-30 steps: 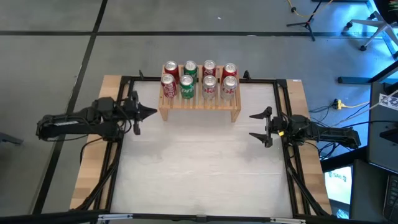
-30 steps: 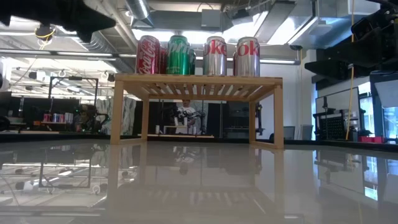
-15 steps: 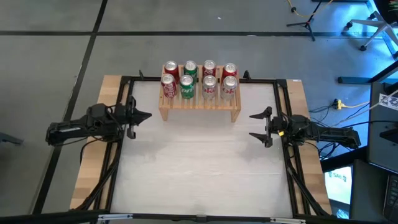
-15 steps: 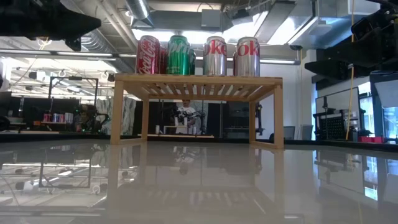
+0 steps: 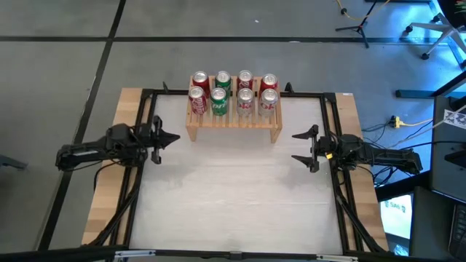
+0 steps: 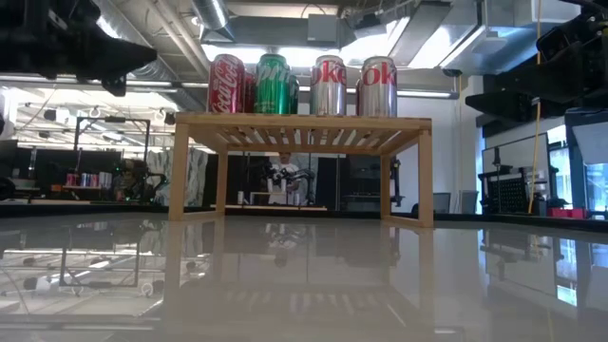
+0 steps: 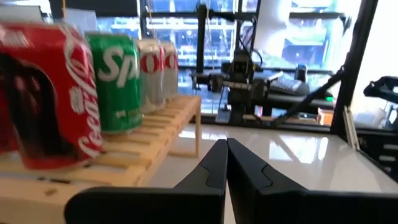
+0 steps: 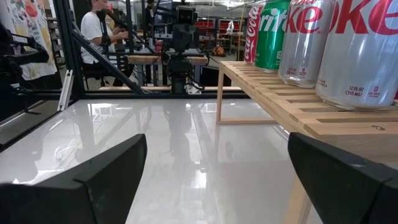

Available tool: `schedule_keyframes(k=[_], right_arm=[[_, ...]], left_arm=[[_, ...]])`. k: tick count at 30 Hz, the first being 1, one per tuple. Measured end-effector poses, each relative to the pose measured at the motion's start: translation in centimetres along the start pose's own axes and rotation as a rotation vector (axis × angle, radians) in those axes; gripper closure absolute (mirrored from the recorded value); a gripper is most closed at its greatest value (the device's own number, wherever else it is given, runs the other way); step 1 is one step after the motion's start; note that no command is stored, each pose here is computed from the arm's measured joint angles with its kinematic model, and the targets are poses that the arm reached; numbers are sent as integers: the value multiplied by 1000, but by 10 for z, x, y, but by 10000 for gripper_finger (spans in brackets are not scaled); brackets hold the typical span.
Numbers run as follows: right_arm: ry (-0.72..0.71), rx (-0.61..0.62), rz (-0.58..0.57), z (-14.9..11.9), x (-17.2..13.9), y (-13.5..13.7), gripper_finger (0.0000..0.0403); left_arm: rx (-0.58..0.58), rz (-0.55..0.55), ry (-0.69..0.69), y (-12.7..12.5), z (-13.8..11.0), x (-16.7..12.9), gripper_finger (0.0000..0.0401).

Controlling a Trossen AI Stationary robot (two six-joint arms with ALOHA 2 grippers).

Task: Place canned beverage on shelf
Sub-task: Return to home Position

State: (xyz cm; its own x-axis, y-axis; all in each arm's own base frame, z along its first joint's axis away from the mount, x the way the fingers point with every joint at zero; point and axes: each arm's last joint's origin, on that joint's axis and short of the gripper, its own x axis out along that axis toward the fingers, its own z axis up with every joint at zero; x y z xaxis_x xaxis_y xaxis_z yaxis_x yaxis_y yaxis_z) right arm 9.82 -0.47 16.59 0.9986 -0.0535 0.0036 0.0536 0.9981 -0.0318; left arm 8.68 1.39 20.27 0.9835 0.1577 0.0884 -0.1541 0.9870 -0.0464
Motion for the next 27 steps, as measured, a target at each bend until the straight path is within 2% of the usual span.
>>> schedule_keyframes(k=[10, 16, 21, 27], right_arm=[[0, 0, 0, 0, 0, 0, 17], [0, 0, 0, 0, 0, 0, 17], [0, 0, 0, 0, 0, 0, 17], [0, 0, 0, 0, 0, 0, 17]], left_arm=[[-1, -77, -69, -1, -18, 5, 401], [-23, -78, -48, -1, -25, 6, 401], [-21, -137, -41, -3, -25, 6, 401], [-37, -142, 55, -3, -34, 6, 401]])
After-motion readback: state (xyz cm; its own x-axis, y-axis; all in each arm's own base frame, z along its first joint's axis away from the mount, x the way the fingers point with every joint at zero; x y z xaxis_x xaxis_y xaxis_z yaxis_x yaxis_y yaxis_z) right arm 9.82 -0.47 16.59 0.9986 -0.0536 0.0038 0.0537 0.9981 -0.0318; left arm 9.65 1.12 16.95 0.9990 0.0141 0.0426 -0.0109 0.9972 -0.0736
